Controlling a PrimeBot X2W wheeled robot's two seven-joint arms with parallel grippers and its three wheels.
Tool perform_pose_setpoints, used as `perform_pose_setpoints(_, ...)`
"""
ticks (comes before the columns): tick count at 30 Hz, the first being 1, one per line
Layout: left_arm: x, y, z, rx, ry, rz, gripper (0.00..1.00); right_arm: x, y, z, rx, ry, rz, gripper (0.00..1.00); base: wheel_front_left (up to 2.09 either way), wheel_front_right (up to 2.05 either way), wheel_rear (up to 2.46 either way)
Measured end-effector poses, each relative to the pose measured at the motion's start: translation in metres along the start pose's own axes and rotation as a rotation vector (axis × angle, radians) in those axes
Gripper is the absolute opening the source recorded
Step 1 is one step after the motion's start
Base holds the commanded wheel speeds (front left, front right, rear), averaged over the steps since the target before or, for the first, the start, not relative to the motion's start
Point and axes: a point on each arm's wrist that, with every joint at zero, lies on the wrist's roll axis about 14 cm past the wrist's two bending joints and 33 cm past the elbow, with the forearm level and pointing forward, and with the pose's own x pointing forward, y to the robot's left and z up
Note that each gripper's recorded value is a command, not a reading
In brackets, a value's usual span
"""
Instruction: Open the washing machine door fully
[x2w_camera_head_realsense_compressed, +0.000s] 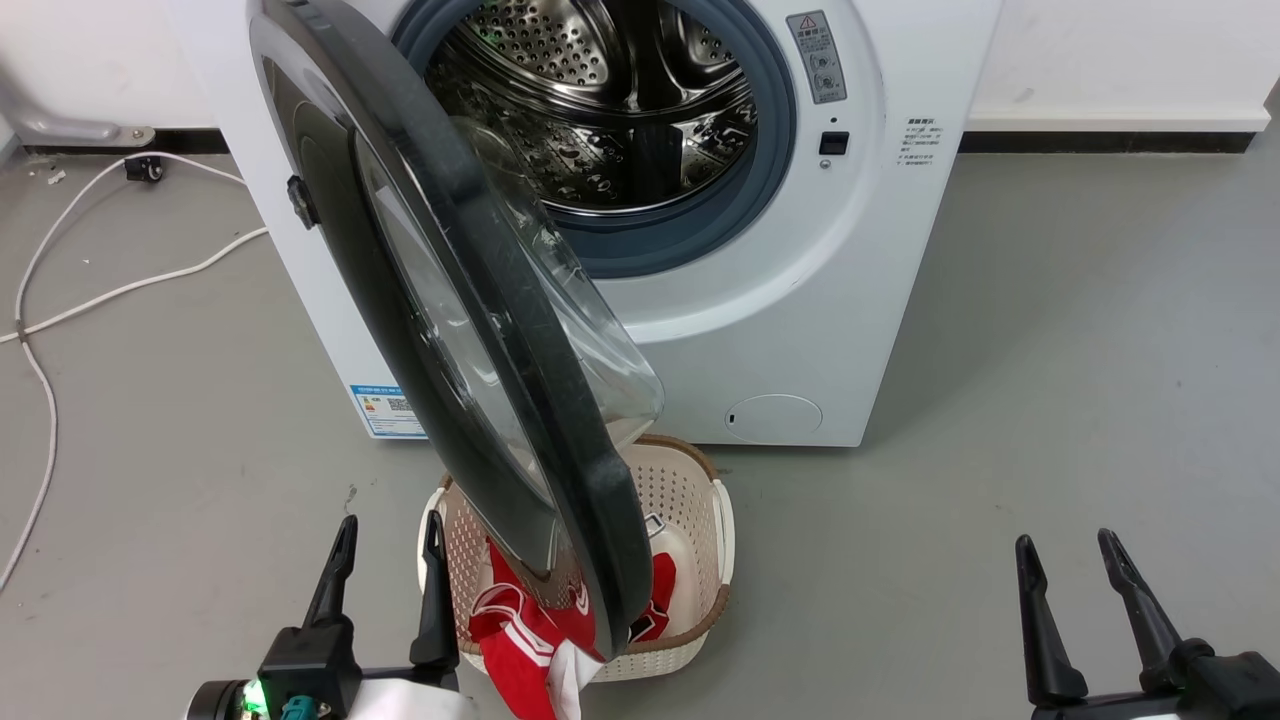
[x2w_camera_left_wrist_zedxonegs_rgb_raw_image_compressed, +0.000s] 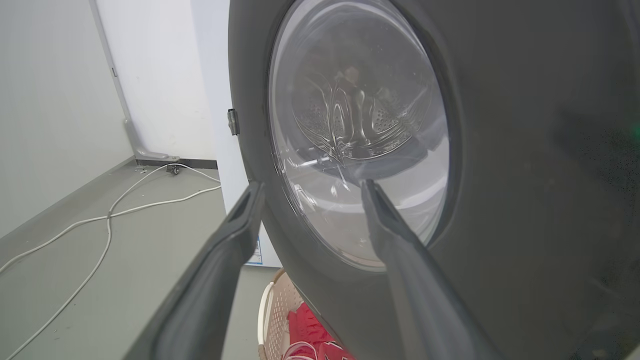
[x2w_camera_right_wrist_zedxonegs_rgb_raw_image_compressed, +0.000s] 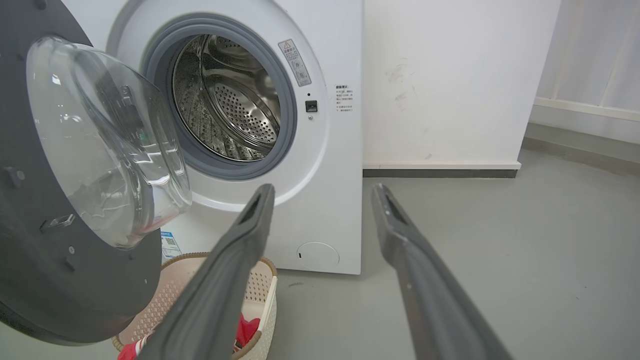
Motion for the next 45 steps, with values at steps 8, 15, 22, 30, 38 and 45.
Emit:
perform_pose_setpoints(8,0.003,0.011,0.009,0.000,-0.029,0.035,0.00,0.001,0.001,0.000,0.006,0.000,0.001,1.00,0.00,0.00,0.00)
perform_pose_setpoints(15,0.024,0.010,0.081,0.030,-0.259,0.027,0.00,0.002,0.005,0.000,0.010,-0.001,0.015,1.00,0.00,0.00,0.00)
perform_pose_setpoints(22,0.026,-0.032,0.160,0.025,-0.511,-0.110,0.00,0.003,0.008,0.001,0.013,-0.004,0.021,1.00,0.00,0.00,0.00)
perform_pose_setpoints(30,0.010,-0.097,0.204,-0.035,-0.661,-0.326,0.00,0.005,0.010,0.002,0.015,-0.011,0.026,1.00,0.00,0.00,0.00)
perform_pose_setpoints(38,-0.011,-0.159,0.208,-0.097,-0.675,-0.546,0.00,0.004,0.010,0.001,0.018,-0.008,0.026,1.00,0.00,0.00,0.00)
perform_pose_setpoints(45,-0.028,-0.200,0.192,-0.136,-0.615,-0.693,0.00,0.006,0.011,0.002,0.019,-0.012,0.029,1.00,0.00,0.00,0.00)
